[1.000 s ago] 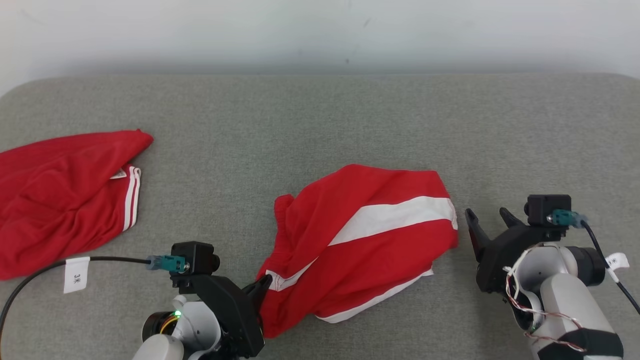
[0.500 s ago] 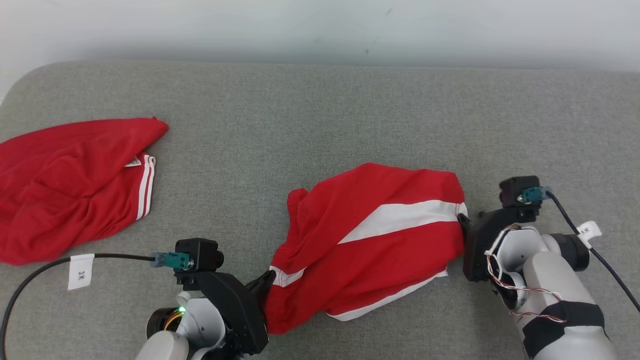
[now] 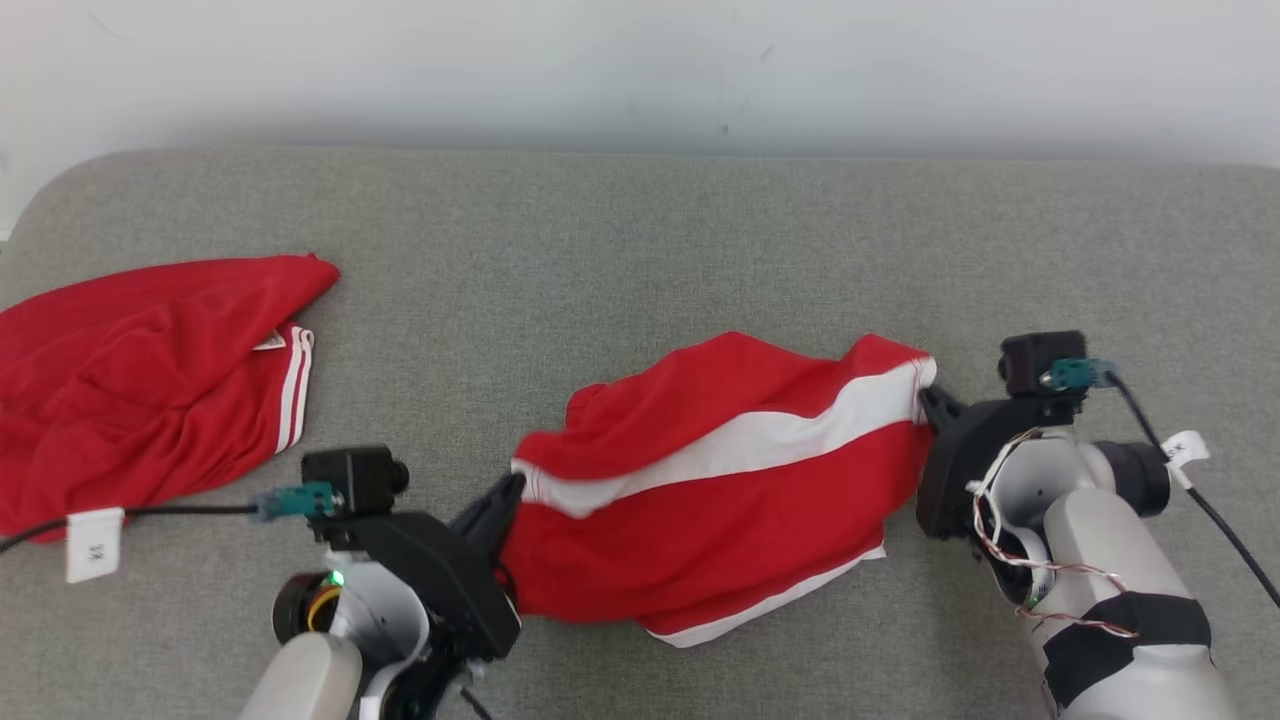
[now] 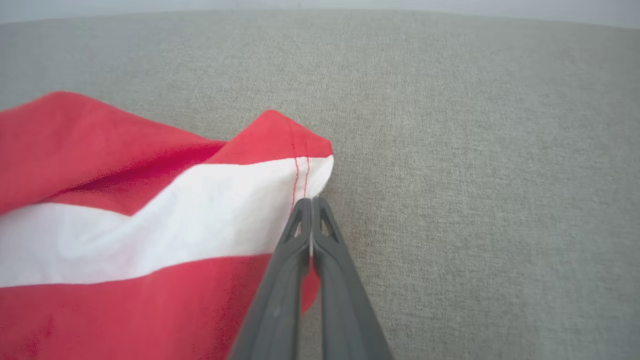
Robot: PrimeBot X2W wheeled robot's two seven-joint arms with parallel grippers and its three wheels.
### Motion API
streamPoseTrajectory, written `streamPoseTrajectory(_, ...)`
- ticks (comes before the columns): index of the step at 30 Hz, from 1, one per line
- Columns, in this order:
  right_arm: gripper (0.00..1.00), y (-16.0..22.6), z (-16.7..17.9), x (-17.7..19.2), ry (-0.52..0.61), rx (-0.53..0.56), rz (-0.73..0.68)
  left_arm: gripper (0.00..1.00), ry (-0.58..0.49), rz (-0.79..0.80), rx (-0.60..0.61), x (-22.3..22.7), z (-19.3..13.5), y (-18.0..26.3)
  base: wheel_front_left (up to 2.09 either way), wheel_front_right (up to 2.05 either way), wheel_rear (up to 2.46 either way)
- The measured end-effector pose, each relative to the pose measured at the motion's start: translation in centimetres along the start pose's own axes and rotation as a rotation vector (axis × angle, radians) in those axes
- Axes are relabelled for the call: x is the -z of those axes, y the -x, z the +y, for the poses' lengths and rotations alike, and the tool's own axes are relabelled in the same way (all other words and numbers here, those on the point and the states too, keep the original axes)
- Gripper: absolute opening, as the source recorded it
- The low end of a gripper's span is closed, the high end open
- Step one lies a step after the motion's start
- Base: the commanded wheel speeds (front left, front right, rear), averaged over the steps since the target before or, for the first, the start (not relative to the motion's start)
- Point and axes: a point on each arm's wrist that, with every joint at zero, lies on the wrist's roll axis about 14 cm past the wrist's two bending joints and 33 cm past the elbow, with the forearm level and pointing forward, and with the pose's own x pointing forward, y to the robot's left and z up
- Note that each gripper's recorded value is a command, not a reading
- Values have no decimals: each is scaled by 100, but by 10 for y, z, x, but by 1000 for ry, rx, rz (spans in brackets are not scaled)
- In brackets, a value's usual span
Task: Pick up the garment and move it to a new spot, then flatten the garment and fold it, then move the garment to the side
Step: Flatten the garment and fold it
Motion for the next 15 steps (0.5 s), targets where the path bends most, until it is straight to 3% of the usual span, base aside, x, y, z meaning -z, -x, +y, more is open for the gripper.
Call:
streamPoseTrajectory(10,0,34,6,-125,-156,-95,-438,0,61,-370,184,-118,-45,1,0,0,0)
streamPoseTrajectory(15,0,52,-9,-169,-168,-113,-549,0,83,-447,251,-166,-63,-8,0,0,0)
